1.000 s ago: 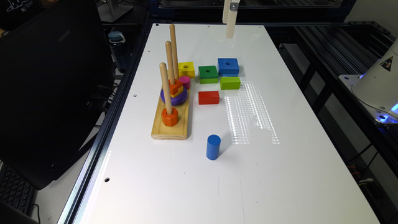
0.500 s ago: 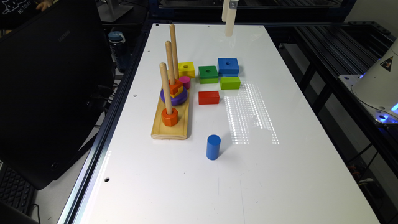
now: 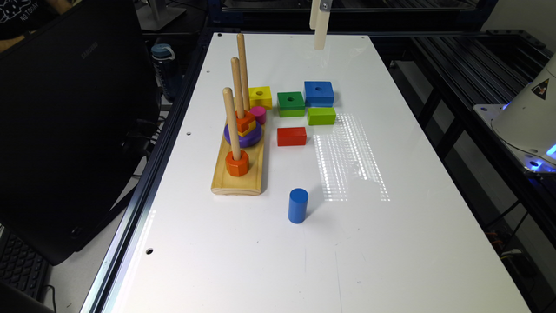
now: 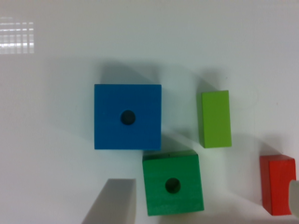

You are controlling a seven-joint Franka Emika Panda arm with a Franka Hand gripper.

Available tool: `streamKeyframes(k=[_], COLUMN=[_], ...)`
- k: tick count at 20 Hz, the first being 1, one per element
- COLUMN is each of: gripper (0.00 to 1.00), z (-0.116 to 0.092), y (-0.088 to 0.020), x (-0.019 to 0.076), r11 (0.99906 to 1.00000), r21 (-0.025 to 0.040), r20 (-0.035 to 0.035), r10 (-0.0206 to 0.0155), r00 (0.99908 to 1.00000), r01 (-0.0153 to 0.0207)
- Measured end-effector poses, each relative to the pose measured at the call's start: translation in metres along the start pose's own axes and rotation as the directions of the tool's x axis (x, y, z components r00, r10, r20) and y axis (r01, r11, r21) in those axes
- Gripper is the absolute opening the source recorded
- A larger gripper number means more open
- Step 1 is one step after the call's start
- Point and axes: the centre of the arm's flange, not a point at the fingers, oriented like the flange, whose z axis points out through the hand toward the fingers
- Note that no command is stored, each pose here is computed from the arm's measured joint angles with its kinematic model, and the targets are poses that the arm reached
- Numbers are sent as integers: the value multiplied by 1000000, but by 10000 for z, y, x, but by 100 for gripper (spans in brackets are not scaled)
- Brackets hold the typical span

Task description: Pick up green block.

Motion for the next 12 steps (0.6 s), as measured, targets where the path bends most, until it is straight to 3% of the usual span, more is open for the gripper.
streamKeyframes(k=[6, 12], gripper=[100, 100], z=[126, 222], y=[-12, -25], x=[25, 54], r11=[999987, 999986], r21=[-5032, -4949], r20=[10419, 10172], r10=[-462, -1697], r00=[999946, 999947], r01=[515, 1747])
